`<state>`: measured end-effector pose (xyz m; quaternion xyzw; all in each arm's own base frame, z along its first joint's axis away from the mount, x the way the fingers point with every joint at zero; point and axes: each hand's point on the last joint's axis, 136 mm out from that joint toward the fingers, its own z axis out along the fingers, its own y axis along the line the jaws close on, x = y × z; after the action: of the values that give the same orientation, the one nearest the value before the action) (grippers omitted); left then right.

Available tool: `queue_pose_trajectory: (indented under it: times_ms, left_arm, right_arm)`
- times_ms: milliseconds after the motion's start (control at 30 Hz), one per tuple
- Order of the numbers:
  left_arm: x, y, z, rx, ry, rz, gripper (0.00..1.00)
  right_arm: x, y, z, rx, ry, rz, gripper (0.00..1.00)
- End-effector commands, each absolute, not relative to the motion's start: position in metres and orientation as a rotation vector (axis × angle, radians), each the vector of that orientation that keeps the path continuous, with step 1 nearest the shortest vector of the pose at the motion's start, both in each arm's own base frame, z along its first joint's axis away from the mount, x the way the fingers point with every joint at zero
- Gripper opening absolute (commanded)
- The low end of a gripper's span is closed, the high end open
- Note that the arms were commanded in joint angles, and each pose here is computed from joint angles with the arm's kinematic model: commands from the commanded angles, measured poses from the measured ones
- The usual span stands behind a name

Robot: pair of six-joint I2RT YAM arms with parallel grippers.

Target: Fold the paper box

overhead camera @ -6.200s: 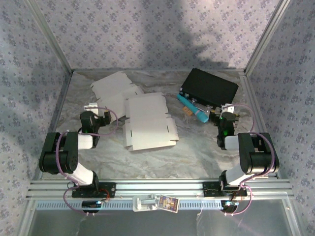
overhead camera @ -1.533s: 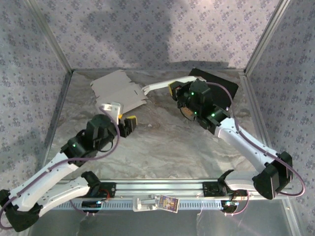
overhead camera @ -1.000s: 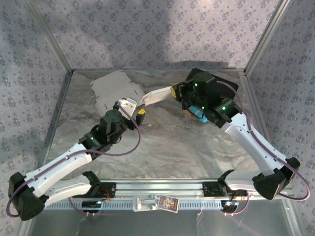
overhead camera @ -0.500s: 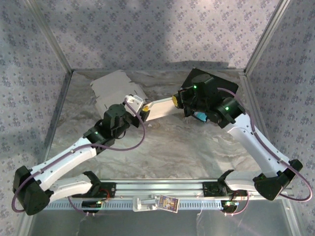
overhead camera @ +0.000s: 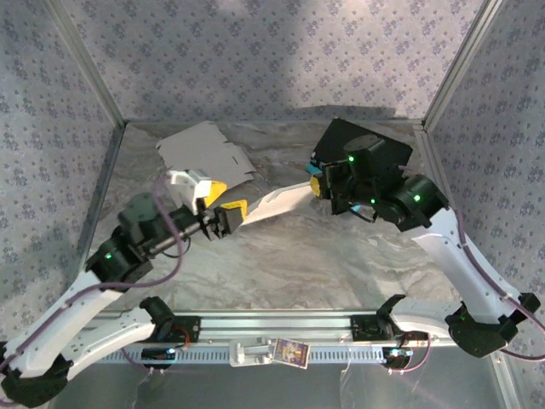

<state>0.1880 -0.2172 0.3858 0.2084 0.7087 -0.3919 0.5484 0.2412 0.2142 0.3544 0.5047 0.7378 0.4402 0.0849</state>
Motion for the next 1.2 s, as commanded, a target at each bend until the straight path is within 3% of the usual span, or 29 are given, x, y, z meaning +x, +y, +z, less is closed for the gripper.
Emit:
queue_pose_trajectory:
  times_ms: [0, 100, 200, 300, 467, 800, 1167]
  left_arm:
    - [0.189, -0.2, 0.396, 0.334, 1.767, -0.991, 0.79]
    - [0.212, -0.186, 0.396, 0.177, 1.819, -0.994, 0.8]
    - [0.248, -0.159, 0.365, -0.09, 1.992, -0.929, 0.77]
    - [0.273, -0.139, 0.329, -0.32, 2.152, -0.92, 0.7]
    - [0.296, -0.139, 0.315, -0.459, 2.206, -0.946, 0.59]
    - [0.325, -0.167, 0.271, -0.76, 2.285, -0.966, 0.56]
    - [0.342, -0.189, 0.239, -0.852, 2.345, -0.906, 0.55]
  right_arm:
    - [0.235, 0.214, 0.355, 1.655, 2.172, 1.303, 0.0]
    - [0.258, 0.226, 0.35, 1.696, 2.195, 1.232, 0.0]
    - [0.303, 0.247, 0.326, 1.699, 2.274, 1.167, 0.0]
    - [0.352, 0.273, 0.302, 1.589, 2.31, 1.125, 0.0]
    - [0.395, 0.316, 0.266, 1.421, 2.328, 1.149, 0.0]
    - [0.394, 0.348, 0.212, 1.357, 2.341, 1.199, 0.0]
    - [0.383, 0.349, 0.2, 1.372, 2.372, 1.197, 0.0]
